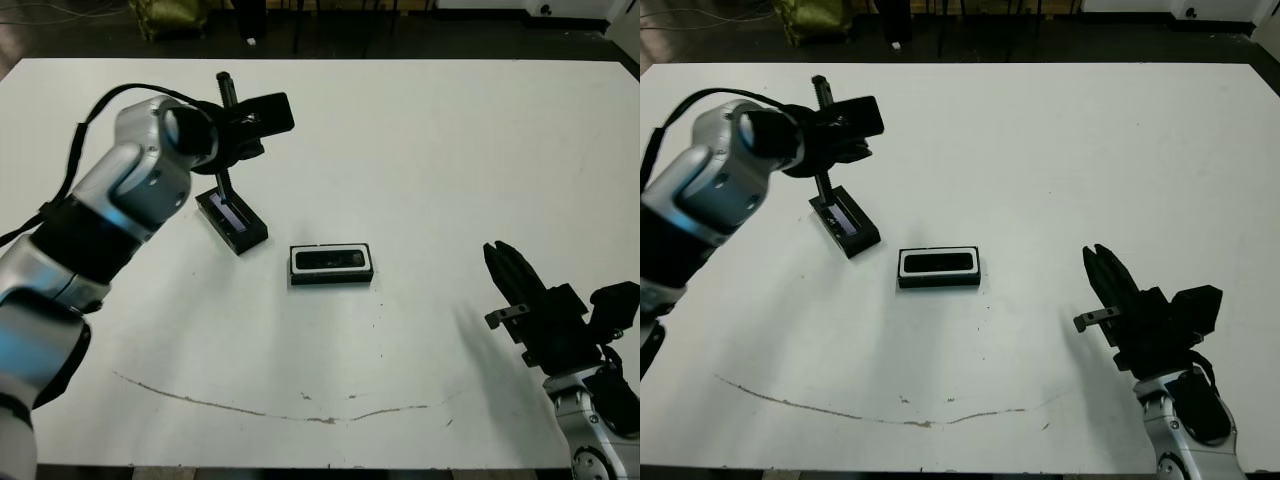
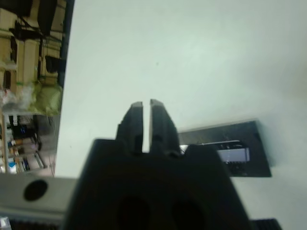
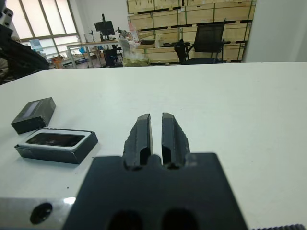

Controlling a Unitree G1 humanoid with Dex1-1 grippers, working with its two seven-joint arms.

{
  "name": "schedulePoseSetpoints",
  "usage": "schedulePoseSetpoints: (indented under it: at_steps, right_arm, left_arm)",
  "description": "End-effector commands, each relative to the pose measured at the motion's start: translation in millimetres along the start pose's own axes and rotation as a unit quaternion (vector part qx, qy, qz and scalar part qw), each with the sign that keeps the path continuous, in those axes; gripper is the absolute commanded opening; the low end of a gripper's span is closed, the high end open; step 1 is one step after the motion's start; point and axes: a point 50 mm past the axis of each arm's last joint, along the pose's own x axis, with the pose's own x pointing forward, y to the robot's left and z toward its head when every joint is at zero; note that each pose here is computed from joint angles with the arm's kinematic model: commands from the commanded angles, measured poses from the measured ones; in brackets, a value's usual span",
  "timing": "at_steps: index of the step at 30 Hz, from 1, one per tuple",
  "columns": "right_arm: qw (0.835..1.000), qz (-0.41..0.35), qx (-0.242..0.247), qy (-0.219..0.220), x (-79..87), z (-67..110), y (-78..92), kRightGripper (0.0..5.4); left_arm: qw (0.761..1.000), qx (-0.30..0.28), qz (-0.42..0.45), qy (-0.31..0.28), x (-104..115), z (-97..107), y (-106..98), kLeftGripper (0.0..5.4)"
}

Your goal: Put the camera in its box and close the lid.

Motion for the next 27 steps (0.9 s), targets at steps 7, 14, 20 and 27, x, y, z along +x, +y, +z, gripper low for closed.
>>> schedulePoseSetpoints:
  at_steps: [7, 14, 20, 27]
  right_arm:
    - [1.0, -0.001, 0.0, 0.015, -4.4, -3.8, 1.1, 0.02]
    - [1.0, 0.001, -0.005, 0.015, -4.6, -4.1, 1.8, 0.02]
    - [1.0, 0.0, 0.0, 0.015, -4.1, -4.1, 3.6, 0.02]
    - [1.0, -0.002, 0.001, 0.01, -6.6, -4.4, 6.0, 0.02]
  left_arm:
    - [0.999, 0.017, -0.012, 0.026, 21, -10, -19, 0.0]
    - [0.999, 0.009, -0.034, 0.03, 31, -14, -35, 0.0]
    - [0.997, -0.018, -0.073, 0.023, 29, -6, -37, 0.0]
    - [0.996, 0.011, -0.084, 0.041, 30, -6, -44, 0.0]
